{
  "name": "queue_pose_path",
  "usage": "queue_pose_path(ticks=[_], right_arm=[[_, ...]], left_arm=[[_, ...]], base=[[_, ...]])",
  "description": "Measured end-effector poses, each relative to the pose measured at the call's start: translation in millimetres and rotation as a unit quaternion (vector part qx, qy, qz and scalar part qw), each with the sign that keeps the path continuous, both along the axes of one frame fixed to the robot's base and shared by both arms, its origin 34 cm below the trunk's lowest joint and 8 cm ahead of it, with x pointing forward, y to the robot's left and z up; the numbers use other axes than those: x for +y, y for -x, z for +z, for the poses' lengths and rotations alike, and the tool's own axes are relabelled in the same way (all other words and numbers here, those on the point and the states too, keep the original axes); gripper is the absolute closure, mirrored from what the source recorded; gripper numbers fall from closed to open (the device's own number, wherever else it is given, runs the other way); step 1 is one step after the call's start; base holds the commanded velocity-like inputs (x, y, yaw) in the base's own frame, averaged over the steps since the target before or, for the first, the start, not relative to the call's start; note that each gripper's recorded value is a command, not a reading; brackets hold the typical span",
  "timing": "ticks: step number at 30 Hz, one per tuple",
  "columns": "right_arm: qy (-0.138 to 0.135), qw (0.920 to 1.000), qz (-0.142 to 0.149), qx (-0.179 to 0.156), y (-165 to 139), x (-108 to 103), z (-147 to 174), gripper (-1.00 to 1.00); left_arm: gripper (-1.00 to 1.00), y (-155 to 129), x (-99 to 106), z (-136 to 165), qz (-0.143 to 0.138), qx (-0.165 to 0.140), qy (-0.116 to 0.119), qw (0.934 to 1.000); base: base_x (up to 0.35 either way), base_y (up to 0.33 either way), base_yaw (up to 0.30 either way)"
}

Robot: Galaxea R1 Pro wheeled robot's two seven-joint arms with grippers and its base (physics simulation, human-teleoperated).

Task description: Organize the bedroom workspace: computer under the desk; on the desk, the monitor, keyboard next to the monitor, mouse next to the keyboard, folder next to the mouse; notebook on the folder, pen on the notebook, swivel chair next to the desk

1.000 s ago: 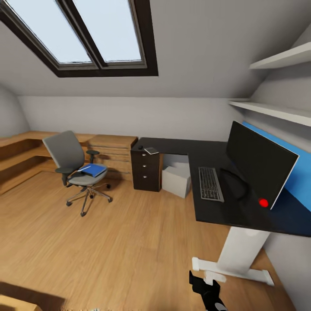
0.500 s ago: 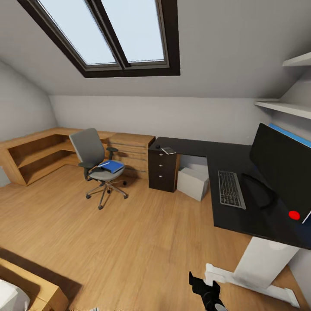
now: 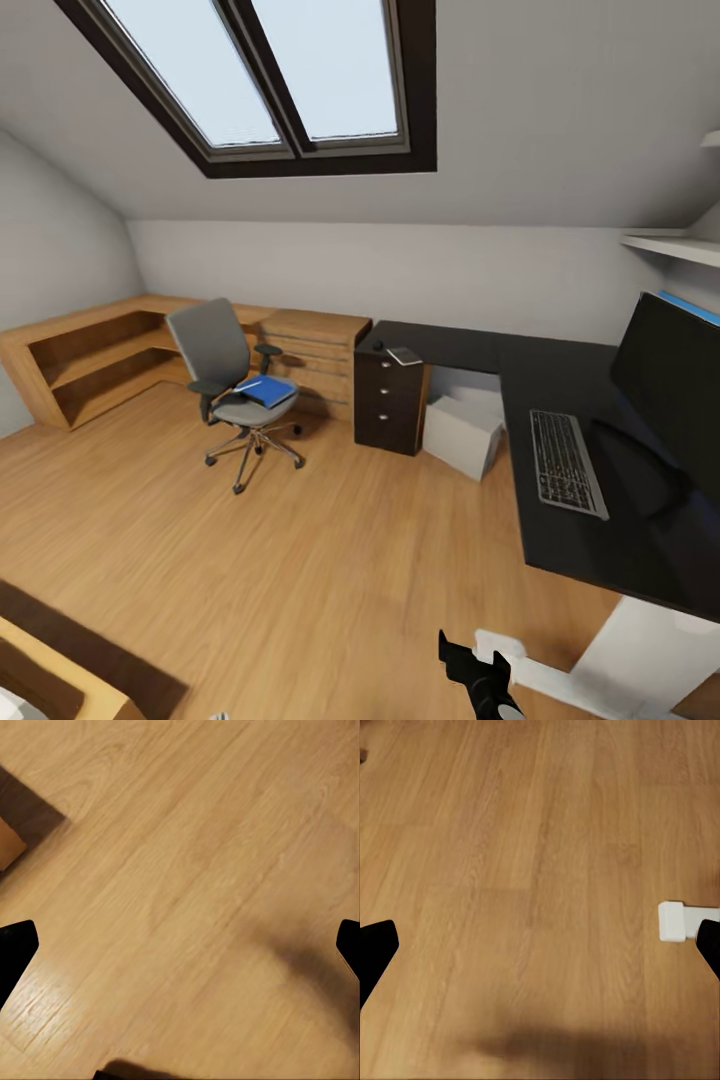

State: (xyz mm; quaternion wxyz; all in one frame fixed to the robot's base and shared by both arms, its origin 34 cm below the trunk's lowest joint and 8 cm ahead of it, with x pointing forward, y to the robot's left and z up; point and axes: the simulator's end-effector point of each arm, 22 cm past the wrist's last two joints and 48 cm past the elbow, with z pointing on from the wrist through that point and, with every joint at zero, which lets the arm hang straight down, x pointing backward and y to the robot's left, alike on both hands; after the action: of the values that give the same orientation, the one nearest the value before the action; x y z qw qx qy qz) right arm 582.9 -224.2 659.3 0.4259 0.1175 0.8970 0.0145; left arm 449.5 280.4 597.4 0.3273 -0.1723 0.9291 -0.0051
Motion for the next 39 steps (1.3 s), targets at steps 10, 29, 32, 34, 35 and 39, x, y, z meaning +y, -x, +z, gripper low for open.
queue_pose_path(ticks=[10,29,32,34,35,39], right_arm=[[0.000,1.0000,0.001,0.000,0.1,0.4,-0.6,-1.00],[0.010,0.9999,-0.003,-0.003,6.3,-8.4,-2.8,-1.00],[0.010,0.9999,-0.003,-0.003,6.3,-7.8,-2.7,-1.00],[0.010,0.9999,-0.003,-0.003,6.2,-7.9,-2.7,-1.00],[0.010,0.9999,-0.003,-0.003,6.2,-8.0,-2.7,-1.00],[0.011,0.9999,-0.005,-0.010,4.2,-9.9,0.0,-1.00]], left_arm=[[-1.00,0.0,-1.1,-0.4,0.000,0.000,0.001,1.0000],[-1.00,1.4,-1.3,-0.9,0.000,0.002,0.001,1.0000],[-1.00,1.5,-1.3,-0.9,0.000,0.002,0.001,1.0000],[-1.00,1.6,-1.3,-1.0,0.000,0.002,0.001,1.0000],[-1.00,1.9,-1.4,-1.2,0.000,0.002,0.001,1.0000],[-1.00,7.6,-3.1,-4.5,-0.001,0.009,0.002,1.0000]], base=[[0.091,0.008,0.074],[0.285,0.109,0.039],[0.331,0.008,0.219],[0.333,0.004,0.248],[0.333,0.003,0.243],[0.292,0.001,0.155]])
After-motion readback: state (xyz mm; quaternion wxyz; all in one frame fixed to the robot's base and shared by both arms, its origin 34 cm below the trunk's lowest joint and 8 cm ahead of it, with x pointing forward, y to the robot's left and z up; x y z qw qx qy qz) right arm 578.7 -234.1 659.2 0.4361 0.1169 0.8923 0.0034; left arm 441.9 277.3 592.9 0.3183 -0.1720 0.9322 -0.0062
